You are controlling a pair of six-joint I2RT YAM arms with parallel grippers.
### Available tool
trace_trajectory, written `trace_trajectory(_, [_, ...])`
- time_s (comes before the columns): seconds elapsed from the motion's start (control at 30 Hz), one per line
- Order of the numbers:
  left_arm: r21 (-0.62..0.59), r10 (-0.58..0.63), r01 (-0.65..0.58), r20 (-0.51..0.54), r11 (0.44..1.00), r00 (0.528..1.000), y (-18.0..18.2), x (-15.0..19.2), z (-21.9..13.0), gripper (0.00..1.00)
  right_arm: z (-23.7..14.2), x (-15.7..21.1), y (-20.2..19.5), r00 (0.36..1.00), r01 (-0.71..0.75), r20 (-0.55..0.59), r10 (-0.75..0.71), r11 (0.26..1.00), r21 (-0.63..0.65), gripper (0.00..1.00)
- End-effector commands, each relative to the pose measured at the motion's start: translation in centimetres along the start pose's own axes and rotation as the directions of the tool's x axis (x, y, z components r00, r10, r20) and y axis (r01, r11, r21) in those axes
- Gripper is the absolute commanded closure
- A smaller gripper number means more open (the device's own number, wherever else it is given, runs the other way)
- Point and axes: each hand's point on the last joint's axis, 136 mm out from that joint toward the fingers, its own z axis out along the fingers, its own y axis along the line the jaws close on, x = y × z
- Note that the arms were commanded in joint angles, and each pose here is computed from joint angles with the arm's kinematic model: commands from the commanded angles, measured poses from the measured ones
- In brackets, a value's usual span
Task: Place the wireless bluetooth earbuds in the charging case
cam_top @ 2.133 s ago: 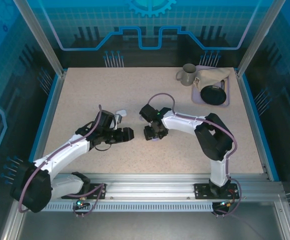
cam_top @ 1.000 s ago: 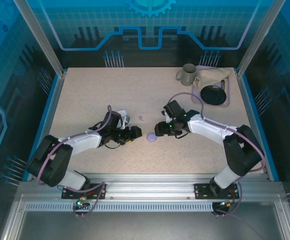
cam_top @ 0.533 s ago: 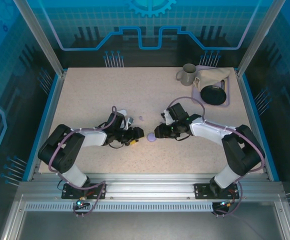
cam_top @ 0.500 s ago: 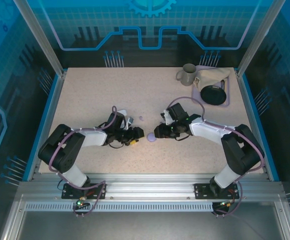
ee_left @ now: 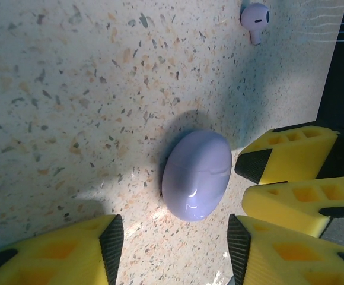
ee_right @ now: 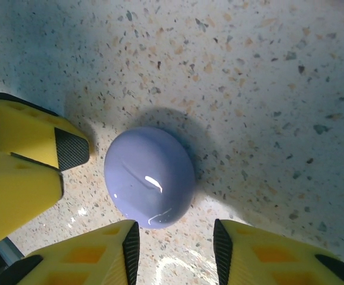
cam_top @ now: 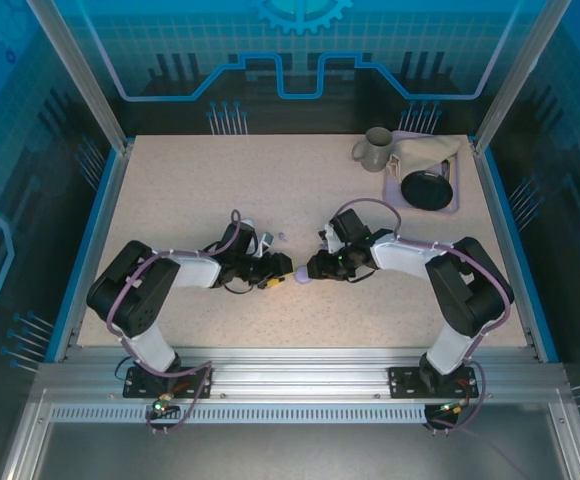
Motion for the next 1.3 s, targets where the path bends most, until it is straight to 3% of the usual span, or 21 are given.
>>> trace_trajectory(0.0, [-0.006, 0.005, -0.005, -0.045, 1.000, 0.999, 0.4, 1.0, 1.4, 0.48, 0.0, -1.2, 0.6, 1.000, -0.013, 0.015, 0.014, 0.999, -0.035, 0.60])
trace_trajectory(0.53, [-0.005, -0.016, 0.015, -0.071, 1.000, 0.997, 1.0, 1.5, 2.7, 0.52, 1.3, -1.1, 0.1, 0.999, -0.046, -0.001, 0.046, 0.998, -0.040, 0.73])
trace_trajectory(1.27, [0.010, -0.014, 0.015, -0.099, 1.000, 0.995, 0.5, 2.1, 3.8, 0.55, 1.9, -0.5, -1.2, 0.997, -0.073, -0.019, 0.073, 0.997, 0.000, 0.77])
